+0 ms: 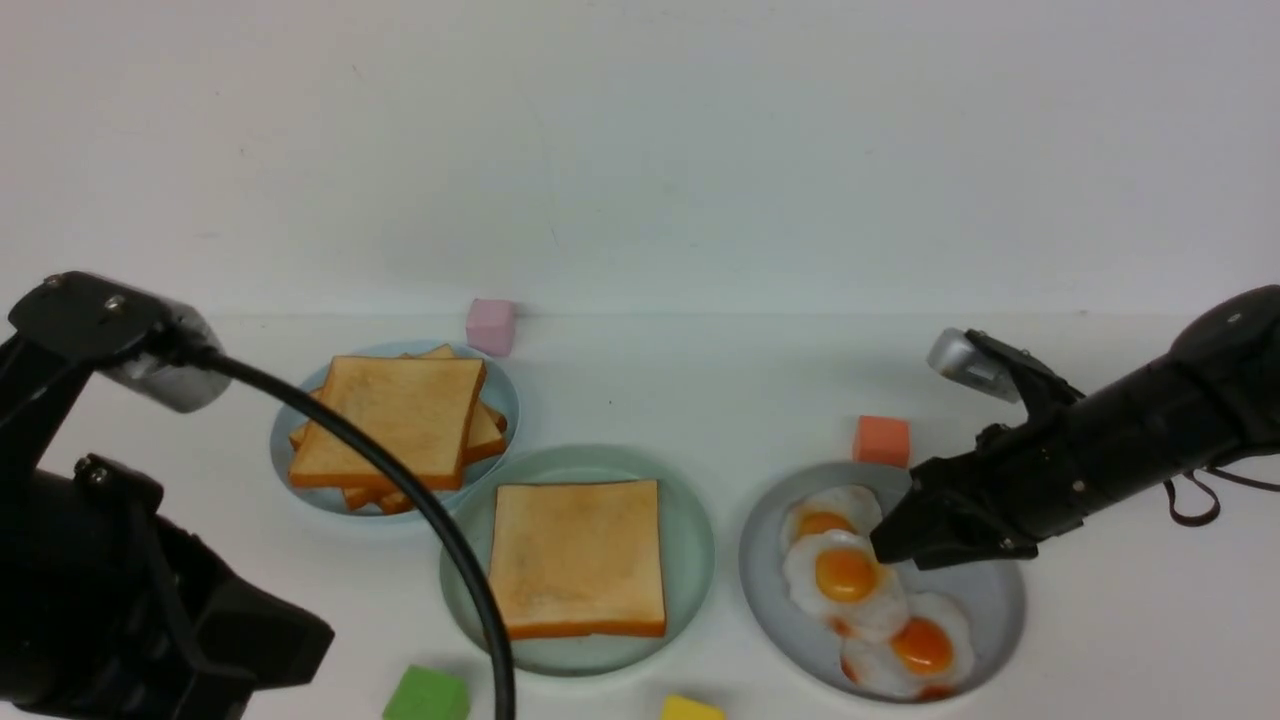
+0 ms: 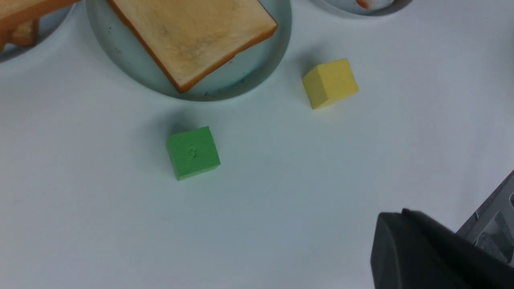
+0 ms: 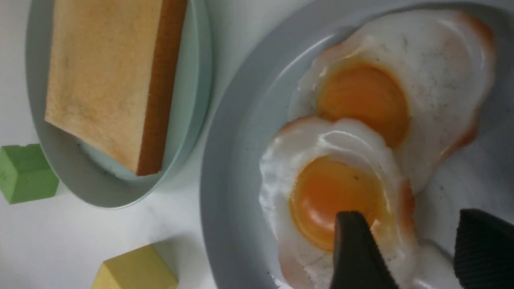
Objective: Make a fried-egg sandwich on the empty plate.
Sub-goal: Use the right arm to grab a fried egg, then use the right arm to place the fried egg on the slice of bread in the middle, then use the left arm to grab a slice of bread
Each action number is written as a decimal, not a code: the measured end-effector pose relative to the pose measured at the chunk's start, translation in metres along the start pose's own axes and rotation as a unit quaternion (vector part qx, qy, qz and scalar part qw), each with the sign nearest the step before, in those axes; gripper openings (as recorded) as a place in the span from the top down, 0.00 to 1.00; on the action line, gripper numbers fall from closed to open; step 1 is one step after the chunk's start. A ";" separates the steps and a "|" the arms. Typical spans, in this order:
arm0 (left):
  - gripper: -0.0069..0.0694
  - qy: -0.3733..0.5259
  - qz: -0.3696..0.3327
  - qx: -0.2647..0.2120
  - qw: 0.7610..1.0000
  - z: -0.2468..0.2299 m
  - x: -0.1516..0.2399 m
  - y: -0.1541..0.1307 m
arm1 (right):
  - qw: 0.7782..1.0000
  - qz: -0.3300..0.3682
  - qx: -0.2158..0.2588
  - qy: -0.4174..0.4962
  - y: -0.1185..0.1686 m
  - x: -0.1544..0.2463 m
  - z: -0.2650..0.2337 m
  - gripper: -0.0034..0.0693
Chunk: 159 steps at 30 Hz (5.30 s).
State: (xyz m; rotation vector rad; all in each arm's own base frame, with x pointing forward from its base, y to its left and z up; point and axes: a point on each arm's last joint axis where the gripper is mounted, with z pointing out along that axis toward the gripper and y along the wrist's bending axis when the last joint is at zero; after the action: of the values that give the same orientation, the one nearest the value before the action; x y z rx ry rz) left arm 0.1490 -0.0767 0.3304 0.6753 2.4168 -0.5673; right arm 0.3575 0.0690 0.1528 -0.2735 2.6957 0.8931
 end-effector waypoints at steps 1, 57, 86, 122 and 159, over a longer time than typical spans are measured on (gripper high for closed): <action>0.93 0.000 0.000 0.000 1.000 0.000 0.000 0.000 | 1.000 0.002 -0.002 -0.001 0.000 0.000 0.001 0.46; 0.89 0.004 -0.007 -0.002 1.000 0.000 0.001 0.000 | 0.992 -0.094 -0.062 -0.052 0.131 -0.045 0.095 0.86; 0.85 -0.019 -0.017 -0.009 1.000 0.000 -0.003 0.002 | 0.986 -0.150 -0.033 -0.068 0.135 -0.059 -0.004 0.42; 0.38 0.037 -0.299 -0.087 0.950 0.150 -0.081 0.236 | 0.950 -0.305 0.015 0.062 0.240 0.079 -0.085 0.42; 0.42 0.058 -0.263 -0.105 0.957 0.161 -0.074 0.248 | 0.949 -0.302 0.013 0.087 0.239 0.083 -0.086 0.42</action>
State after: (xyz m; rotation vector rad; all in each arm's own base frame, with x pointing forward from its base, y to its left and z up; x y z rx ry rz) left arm 0.4087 0.0080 0.1949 -0.0359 2.7239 -0.4712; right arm 0.1976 0.1980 0.3233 -1.1420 2.5148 0.6601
